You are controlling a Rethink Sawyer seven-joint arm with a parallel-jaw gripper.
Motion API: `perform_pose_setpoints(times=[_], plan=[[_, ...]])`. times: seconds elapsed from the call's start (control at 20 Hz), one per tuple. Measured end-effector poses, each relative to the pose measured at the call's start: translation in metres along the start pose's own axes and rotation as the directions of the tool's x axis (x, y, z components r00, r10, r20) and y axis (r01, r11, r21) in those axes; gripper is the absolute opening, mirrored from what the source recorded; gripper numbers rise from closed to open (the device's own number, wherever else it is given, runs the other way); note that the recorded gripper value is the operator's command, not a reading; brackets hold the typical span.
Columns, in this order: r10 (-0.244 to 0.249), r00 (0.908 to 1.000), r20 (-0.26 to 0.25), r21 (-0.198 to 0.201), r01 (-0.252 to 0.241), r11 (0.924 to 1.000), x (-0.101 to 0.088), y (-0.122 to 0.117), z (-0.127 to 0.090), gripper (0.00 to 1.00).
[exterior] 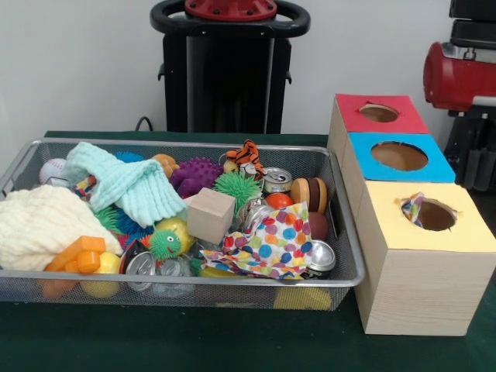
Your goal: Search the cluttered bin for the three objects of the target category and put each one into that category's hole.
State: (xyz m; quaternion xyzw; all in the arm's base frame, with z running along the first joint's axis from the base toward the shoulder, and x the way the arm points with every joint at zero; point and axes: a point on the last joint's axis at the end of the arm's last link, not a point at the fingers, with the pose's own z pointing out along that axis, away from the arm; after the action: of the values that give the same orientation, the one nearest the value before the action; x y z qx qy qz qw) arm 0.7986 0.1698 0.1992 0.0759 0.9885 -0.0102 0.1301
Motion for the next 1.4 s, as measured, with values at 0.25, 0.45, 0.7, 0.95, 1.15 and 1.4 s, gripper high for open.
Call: perform_pose_setpoints(times=[0.25, 0.45, 0.7, 0.95, 1.15, 1.4], plan=[[0.003, 0.9995, 0.031, 0.003, -0.003, 1.0, -0.02, -0.008, 0.003, 0.0], [0.009, 0.9986, 0.051, 0.012, -0.01, 0.9999, -0.035, -0.023, 0.007, 0.0], [0.022, 0.9984, 0.052, 0.031, -0.024, 0.9992, -0.041, -0.047, 0.014, 0.0], [0.035, 0.9983, 0.047, 0.062, -0.038, 0.9974, -0.045, -0.078, 0.021, 0.0], [0.042, 0.9982, 0.043, 0.084, -0.046, 0.9954, -0.046, -0.101, 0.026, 0.0], [0.051, 0.9985, 0.021, 0.096, -0.053, 0.994, -0.039, -0.119, 0.035, 0.0]])
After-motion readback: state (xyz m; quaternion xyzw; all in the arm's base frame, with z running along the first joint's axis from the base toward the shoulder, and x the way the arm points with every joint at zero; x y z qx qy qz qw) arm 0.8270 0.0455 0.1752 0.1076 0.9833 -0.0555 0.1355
